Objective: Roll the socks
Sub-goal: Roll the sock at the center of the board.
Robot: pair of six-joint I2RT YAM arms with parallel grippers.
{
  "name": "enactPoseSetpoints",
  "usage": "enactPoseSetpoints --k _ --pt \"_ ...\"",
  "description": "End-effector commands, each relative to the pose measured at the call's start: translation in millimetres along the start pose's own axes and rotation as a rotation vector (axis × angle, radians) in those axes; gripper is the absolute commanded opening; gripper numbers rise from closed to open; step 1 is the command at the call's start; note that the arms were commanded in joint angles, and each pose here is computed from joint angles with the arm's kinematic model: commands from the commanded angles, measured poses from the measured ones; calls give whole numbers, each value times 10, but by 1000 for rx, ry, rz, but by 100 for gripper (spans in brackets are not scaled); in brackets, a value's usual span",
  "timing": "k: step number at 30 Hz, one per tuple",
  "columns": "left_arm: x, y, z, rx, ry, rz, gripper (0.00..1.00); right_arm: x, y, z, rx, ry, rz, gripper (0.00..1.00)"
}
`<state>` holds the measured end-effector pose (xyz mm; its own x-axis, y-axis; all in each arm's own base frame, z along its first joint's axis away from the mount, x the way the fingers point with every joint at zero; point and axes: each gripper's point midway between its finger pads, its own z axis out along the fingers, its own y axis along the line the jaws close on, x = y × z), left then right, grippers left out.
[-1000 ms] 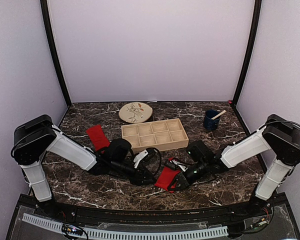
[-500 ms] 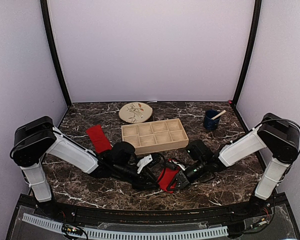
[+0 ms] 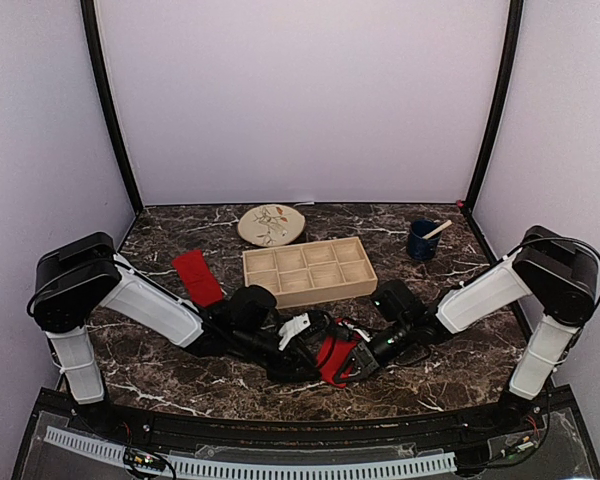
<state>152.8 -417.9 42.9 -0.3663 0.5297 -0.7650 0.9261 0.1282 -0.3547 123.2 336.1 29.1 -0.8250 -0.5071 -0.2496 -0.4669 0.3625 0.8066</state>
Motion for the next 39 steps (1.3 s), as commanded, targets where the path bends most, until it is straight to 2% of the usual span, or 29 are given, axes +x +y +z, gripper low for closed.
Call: enactPoseSetpoints --k 1,9,15,20,22,29,39 --pt "64 -39 44 15 32 11 41 -95 38 -10 -23 -14 -15 0" --pt "119 -45 64 23 51 1 30 -94 27 -7 -25 -7 -10 0" --pt "166 -39 113 33 83 -14 10 -87 12 -2 -23 -6 -6 0" --pt "175 -40 138 42 100 -19 0 -77 8 -12 -17 -9 -7 0" --pt "177 -41 143 45 107 -22 0 -57 -7 -18 -7 -8 -7 0" --pt "275 -70 215 90 185 -69 0 -34 -86 -103 79 -30 -23 22" --pt "335 -109 233 139 239 -132 0 -21 -221 -239 178 -105 -13 33"
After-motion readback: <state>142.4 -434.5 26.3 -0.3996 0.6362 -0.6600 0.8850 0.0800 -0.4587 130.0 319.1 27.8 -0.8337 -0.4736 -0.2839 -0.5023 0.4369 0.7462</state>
